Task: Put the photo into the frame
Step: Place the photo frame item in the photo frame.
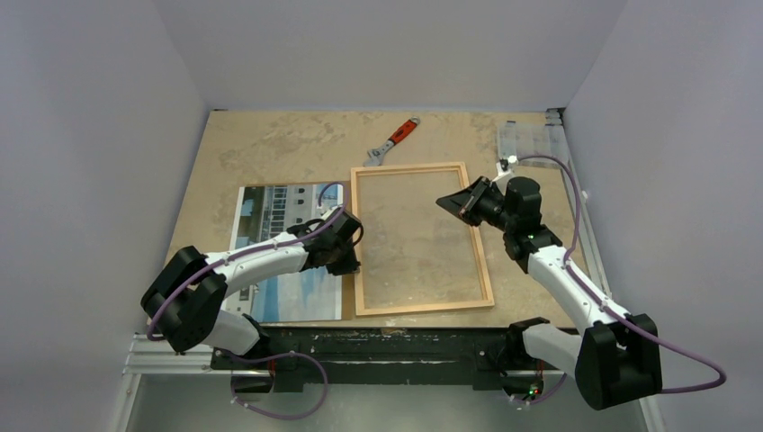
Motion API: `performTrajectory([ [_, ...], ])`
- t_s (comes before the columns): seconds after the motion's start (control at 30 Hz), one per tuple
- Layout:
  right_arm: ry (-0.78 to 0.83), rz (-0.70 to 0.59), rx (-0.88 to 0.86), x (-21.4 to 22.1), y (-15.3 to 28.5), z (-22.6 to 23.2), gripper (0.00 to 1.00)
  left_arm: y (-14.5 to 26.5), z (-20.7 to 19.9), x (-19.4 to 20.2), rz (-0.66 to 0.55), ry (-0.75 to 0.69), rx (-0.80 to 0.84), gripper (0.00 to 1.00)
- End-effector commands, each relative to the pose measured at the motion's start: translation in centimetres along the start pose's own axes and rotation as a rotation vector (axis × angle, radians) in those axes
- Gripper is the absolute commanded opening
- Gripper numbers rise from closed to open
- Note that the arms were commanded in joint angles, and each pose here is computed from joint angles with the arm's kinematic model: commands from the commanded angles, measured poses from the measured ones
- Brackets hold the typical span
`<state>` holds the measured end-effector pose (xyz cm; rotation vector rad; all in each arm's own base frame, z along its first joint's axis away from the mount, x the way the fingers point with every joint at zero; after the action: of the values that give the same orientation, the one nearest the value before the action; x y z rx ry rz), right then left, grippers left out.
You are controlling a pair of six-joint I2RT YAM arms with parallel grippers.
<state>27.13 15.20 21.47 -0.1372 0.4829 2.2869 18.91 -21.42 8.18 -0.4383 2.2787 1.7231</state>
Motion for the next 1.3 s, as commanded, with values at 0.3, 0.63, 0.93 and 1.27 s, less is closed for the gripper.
performTrajectory([
  [0.3, -0.051, 0.015, 0.048, 0.2, -0.3, -0.5, 0.00, -0.5, 1.1, 0.8, 0.035, -0.044, -0.061, 0.14],
  [0.63, -0.034, 0.020, 0.063, -0.4, -0.6, 0.0, 0.00, -0.5, 1.1, 0.8, 0.036, -0.045, -0.066, 0.14],
  [0.93, -0.036, 0.064, 0.093, -0.7, -1.4, -0.2, 0.00, -0.4, 1.2, 0.8, 0.039, -0.052, -0.070, 0.13],
  [1.27, 0.057, 0.051, 0.205, -0.3, -0.8, -3.2, 0.00, -0.3, 1.1, 0.7, 0.040, -0.055, -0.069, 0.13],
])
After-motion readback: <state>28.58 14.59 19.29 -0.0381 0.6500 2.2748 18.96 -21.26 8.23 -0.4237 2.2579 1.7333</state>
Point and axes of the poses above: each gripper's point midway between its finger pads, its own y axis back along the fingers, its own z axis along the line the jaws close on, x = y × z, the point moved 5 cm from there along y, back along the fingers, and after that the axes turned 10 degrees about -y, right-handed, at the moved point
